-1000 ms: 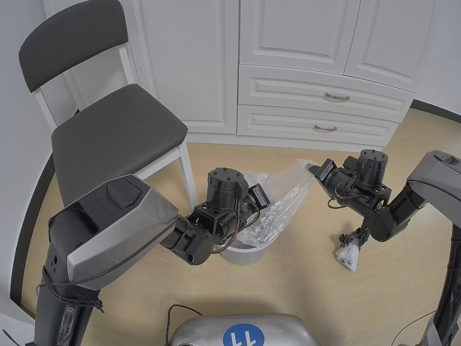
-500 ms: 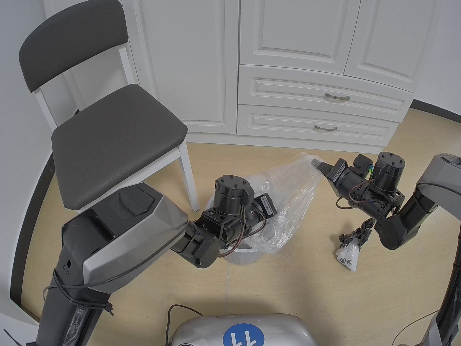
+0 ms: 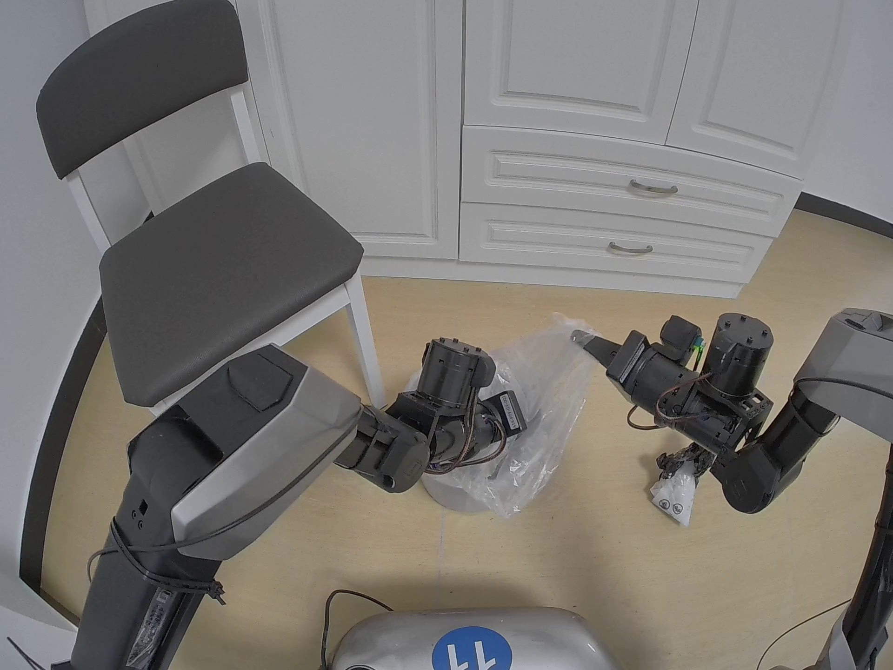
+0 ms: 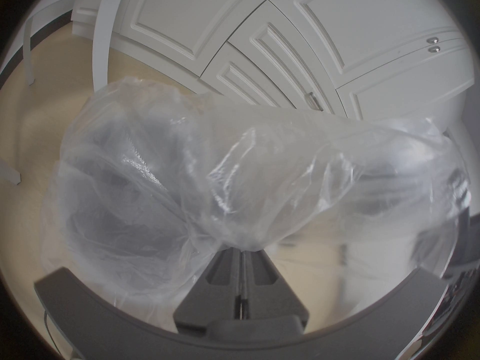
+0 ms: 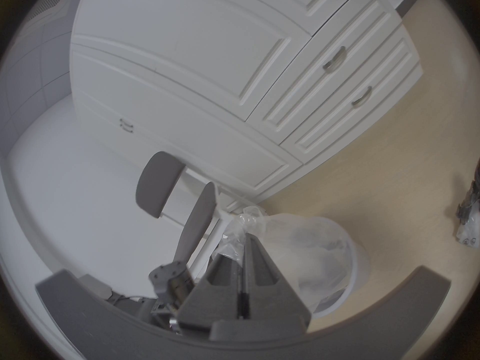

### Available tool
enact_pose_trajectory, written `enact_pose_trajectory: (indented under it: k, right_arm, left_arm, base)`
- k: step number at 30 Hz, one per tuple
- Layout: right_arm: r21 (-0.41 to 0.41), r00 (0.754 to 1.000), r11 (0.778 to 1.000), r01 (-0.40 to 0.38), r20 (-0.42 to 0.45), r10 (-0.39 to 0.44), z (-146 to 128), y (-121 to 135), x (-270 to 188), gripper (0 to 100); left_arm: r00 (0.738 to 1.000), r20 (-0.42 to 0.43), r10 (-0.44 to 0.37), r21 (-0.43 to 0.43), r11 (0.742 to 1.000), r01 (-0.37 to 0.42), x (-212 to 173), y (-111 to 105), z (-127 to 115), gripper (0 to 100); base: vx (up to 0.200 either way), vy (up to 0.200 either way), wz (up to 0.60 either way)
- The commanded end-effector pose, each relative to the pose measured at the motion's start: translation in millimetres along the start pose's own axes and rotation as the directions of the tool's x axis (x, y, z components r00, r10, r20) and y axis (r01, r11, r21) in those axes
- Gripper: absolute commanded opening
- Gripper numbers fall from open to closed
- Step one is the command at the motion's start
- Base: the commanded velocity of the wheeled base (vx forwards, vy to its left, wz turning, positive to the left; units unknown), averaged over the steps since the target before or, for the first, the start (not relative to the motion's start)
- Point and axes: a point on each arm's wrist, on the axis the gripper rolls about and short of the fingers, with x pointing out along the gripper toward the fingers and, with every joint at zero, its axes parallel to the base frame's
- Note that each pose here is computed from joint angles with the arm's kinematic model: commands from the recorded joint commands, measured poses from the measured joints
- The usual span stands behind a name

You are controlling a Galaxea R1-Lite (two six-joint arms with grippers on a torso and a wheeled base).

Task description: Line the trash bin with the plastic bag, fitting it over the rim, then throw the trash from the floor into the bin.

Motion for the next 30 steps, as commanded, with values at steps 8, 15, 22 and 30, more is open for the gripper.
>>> enact_pose_trajectory:
  k: [8,15,22,30]
  right_arm:
    - [-0.006,0.998,0.998,-0.057,-0.023,0.057,-19,19,1,0]
    - [-0.009,0.998,0.998,-0.06,0.01,0.06,-24,28,7,0]
    - [-0.013,0.996,0.997,-0.079,0.028,0.079,-30,24,10,0]
    - [-0.003,0.999,0.999,-0.052,0.009,0.052,-44,11,21,0]
  left_arm:
    - [0.983,-0.18,0.026,-0.017,0.999,-0.03,-8,-8,1,0]
    - [0.958,-0.268,0.102,-0.029,0.993,-0.114,-14,-16,13,0]
    - [0.962,-0.248,0.116,-0.048,0.99,-0.132,-13,-3,26,0]
    - [0.956,-0.257,0.141,-0.106,0.979,-0.173,-8,34,51,0]
  base:
    - [0.0,0.0,0.0]
    - [0.0,0.0,0.0]
    - [0.0,0.0,0.0]
    - [0.0,0.0,0.0]
